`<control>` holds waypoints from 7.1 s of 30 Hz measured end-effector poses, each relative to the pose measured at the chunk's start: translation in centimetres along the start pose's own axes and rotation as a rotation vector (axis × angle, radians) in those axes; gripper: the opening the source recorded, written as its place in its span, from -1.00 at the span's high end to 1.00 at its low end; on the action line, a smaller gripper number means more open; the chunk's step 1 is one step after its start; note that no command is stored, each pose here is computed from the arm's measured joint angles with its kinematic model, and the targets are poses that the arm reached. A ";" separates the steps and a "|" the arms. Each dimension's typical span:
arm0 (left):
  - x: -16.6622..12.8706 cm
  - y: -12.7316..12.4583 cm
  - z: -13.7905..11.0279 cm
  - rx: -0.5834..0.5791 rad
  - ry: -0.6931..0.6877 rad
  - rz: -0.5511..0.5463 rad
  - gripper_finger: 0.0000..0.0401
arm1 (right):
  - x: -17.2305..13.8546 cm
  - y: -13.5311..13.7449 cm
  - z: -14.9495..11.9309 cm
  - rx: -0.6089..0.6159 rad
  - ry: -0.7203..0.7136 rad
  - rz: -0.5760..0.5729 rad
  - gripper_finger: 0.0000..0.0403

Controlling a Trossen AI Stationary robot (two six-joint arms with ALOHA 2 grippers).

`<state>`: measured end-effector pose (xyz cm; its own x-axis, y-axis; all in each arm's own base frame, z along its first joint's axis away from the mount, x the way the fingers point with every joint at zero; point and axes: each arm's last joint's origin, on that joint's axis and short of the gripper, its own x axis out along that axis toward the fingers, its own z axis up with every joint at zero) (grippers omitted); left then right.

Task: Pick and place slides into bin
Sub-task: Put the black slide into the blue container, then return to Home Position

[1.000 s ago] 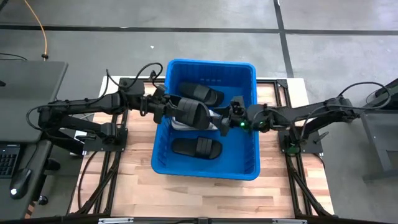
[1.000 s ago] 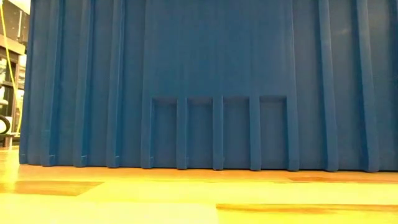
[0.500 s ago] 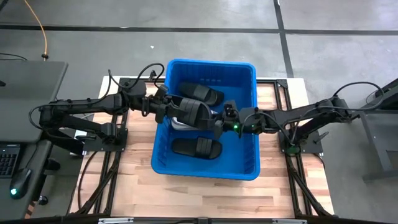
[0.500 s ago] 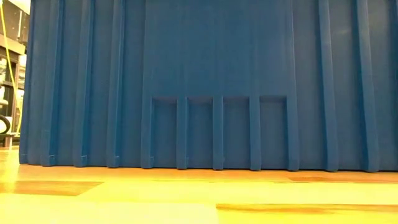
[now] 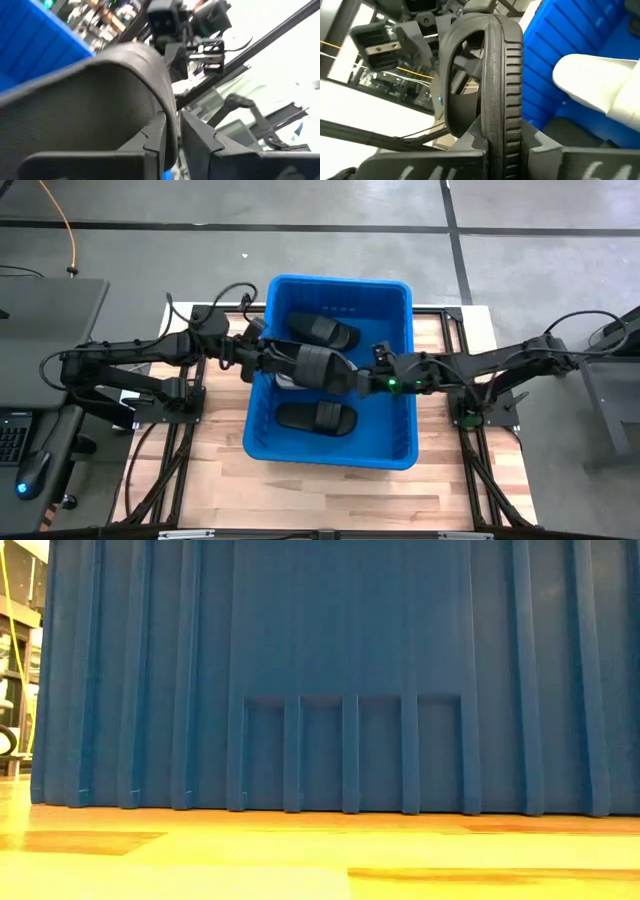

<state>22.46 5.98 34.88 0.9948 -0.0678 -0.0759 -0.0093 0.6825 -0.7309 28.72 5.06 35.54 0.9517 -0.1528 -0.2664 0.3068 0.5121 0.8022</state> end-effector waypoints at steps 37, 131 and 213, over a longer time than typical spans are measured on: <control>-22.6 -2.6 -6.7 0.368 -0.711 0.302 0.63 | -0.3 -1.8 -4.4 0.536 0.253 -0.287 0.93; -22.5 -3.0 -6.6 0.365 -0.688 0.193 0.63 | 2.3 -0.5 -1.9 0.119 0.130 -0.059 -0.20; -13.4 6.6 -12.4 0.774 -0.470 0.296 0.63 | -14.7 -16.5 -7.0 -0.538 -0.551 0.653 -0.18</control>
<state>7.84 2.32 22.64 0.9032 0.3699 0.2176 -0.3657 0.9288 -0.0608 9.52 4.80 22.44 0.8468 -0.0053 0.5320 -0.1945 0.9276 0.3188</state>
